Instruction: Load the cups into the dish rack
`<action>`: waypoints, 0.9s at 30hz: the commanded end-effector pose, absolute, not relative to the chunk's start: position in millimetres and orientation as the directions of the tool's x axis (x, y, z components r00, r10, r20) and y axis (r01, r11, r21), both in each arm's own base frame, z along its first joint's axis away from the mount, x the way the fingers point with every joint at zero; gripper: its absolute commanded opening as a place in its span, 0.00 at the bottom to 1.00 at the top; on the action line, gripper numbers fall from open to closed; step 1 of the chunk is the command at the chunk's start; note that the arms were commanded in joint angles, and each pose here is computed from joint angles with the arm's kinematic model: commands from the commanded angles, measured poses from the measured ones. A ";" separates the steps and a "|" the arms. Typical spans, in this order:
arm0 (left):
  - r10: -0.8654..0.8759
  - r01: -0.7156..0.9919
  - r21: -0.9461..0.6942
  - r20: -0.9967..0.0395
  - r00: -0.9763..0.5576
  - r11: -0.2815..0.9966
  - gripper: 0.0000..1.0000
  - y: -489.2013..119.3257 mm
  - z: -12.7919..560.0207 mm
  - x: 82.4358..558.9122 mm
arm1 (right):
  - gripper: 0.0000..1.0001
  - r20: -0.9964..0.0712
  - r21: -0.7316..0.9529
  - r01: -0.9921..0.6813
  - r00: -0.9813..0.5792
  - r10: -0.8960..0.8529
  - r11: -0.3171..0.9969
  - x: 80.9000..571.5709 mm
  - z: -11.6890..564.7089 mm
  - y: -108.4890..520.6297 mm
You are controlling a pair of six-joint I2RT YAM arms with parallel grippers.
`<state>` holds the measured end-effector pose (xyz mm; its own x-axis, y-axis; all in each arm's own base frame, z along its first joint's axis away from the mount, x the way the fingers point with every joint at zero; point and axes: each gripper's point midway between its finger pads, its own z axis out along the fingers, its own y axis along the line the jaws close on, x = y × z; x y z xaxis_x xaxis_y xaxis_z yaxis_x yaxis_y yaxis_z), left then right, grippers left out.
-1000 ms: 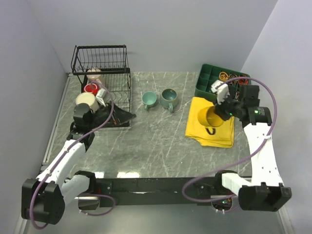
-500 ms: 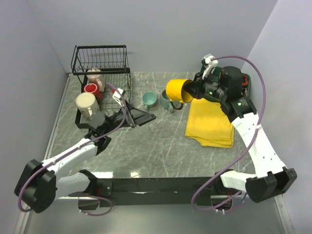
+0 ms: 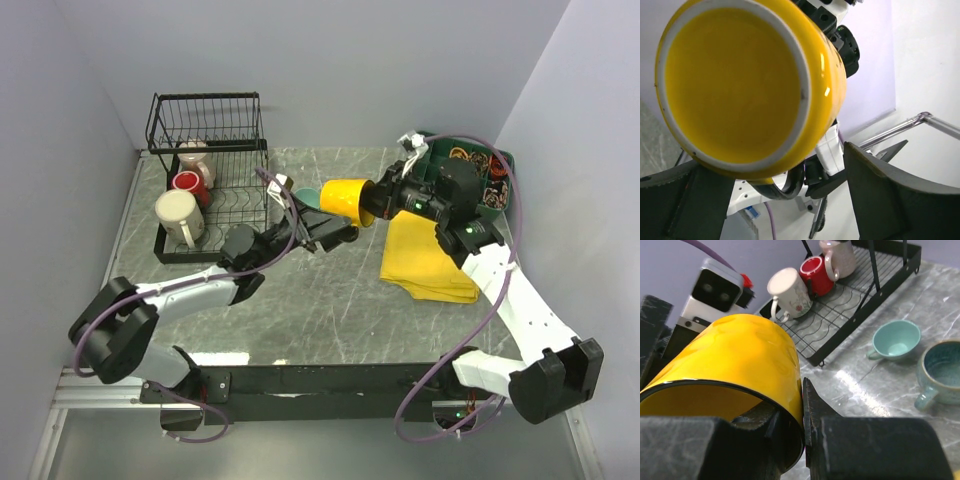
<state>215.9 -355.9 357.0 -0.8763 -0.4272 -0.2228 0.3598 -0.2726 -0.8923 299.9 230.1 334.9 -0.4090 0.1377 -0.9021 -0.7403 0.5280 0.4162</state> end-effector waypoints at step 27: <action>-0.364 0.475 -0.799 -0.347 -0.864 -0.368 0.01 -361.0 401.2 196.3 | 0.40 -0.980 0.198 -0.915 -0.186 0.068 0.350 250.8 342.0 235.2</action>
